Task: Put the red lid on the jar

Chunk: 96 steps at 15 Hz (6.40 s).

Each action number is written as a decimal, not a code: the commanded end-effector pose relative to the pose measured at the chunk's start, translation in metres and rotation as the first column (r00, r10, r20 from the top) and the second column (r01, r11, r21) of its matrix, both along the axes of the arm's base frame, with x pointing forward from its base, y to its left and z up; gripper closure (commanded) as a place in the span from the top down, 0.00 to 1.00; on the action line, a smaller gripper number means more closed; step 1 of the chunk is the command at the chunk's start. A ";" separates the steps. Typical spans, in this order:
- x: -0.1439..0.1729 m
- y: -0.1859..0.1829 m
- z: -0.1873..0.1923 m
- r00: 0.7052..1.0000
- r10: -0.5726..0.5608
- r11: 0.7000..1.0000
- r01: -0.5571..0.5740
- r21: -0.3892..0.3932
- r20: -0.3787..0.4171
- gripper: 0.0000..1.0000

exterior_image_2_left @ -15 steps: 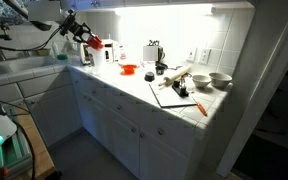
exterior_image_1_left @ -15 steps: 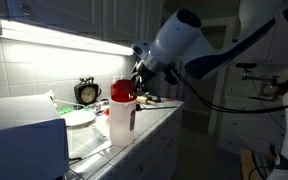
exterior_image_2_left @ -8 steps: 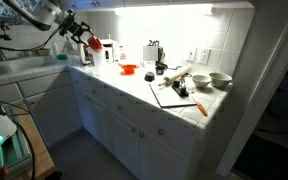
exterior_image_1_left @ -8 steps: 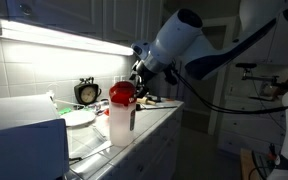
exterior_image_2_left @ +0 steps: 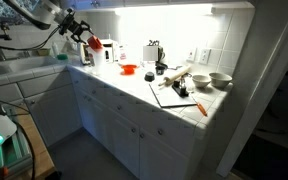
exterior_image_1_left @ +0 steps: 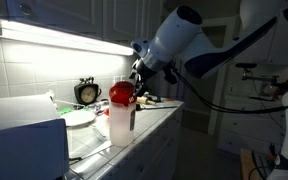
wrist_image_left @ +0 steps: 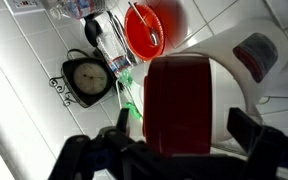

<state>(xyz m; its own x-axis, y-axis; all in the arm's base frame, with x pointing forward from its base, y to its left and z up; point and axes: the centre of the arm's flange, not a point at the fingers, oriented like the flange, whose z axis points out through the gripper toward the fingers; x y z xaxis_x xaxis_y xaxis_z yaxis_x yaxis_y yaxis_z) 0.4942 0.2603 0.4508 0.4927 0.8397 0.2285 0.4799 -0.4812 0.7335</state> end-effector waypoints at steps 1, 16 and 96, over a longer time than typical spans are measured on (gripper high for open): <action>0.008 0.001 0.015 0.996 -0.043 0.999 0.044 0.015 -0.072 1.00; 0.037 0.000 0.029 0.949 -0.020 0.979 0.082 0.185 -0.315 1.00; 0.080 0.008 0.038 0.791 0.129 0.865 0.206 0.458 -0.598 1.00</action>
<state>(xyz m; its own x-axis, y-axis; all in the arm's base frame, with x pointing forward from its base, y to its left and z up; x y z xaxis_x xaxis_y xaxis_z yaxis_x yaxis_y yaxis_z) 0.5676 0.2655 0.4891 0.7104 0.6659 0.2278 0.6827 -0.7307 0.0067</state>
